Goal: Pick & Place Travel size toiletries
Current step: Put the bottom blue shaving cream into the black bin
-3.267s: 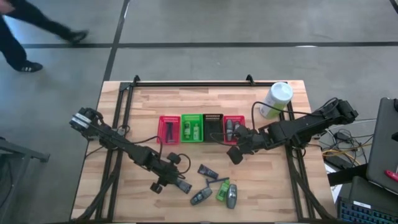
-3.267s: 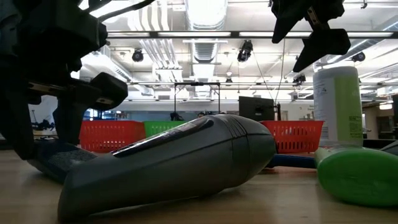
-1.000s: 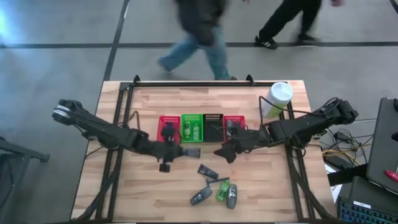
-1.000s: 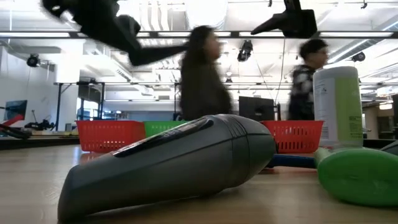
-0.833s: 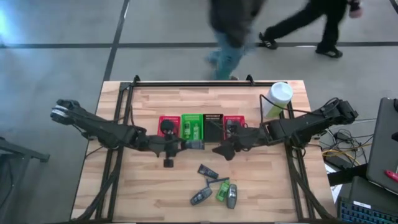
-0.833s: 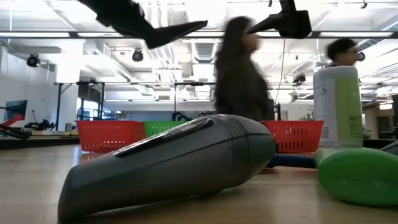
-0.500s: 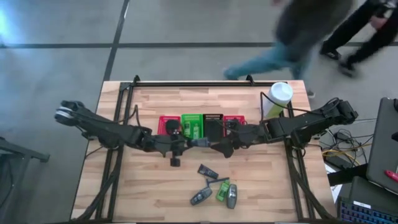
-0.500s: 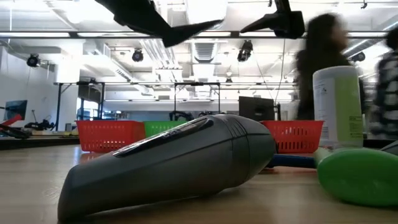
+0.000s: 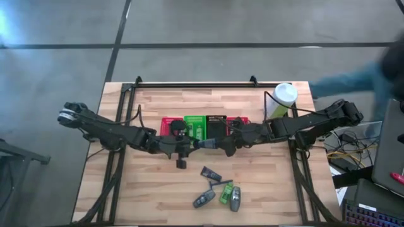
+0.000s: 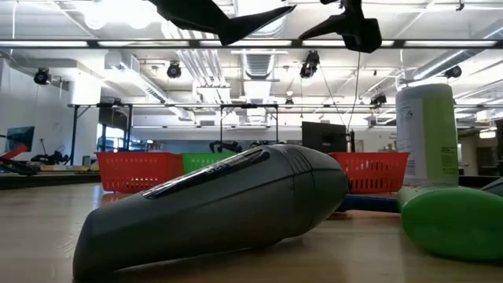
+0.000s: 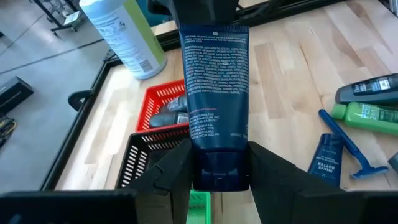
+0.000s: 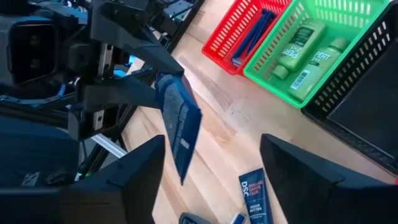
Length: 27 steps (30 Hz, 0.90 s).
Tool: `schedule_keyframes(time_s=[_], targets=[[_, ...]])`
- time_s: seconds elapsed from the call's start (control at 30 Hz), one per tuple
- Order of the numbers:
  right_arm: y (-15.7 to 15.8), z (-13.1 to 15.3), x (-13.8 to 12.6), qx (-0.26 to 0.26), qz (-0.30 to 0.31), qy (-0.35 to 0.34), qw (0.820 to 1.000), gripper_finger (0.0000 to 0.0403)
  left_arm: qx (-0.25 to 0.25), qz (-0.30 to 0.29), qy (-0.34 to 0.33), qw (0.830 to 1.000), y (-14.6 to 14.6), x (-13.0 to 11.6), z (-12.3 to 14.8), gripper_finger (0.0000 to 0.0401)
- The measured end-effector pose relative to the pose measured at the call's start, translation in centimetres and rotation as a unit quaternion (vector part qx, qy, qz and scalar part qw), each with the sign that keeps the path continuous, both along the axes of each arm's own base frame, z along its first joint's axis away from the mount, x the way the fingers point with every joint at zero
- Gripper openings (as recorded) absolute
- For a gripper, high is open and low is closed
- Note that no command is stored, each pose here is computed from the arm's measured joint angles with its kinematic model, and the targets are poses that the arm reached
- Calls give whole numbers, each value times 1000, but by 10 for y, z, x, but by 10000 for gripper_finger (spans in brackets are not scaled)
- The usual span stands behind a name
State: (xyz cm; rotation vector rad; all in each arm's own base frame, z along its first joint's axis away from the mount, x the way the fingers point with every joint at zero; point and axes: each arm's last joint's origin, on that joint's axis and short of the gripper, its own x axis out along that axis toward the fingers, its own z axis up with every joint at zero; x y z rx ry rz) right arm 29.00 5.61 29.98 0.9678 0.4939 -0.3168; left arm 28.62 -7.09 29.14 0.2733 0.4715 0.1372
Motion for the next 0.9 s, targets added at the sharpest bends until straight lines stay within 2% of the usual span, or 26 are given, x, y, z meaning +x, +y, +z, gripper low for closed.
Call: schedule_keyframes(time_s=[0.4,0.9], targets=[[1,6,4,3,10,-35,999,148,-6,0,-19,1000,3,3,3,140],[1,6,4,1,11,-34,999,29,-9,-7,-18,1000,3,3,2,143]])
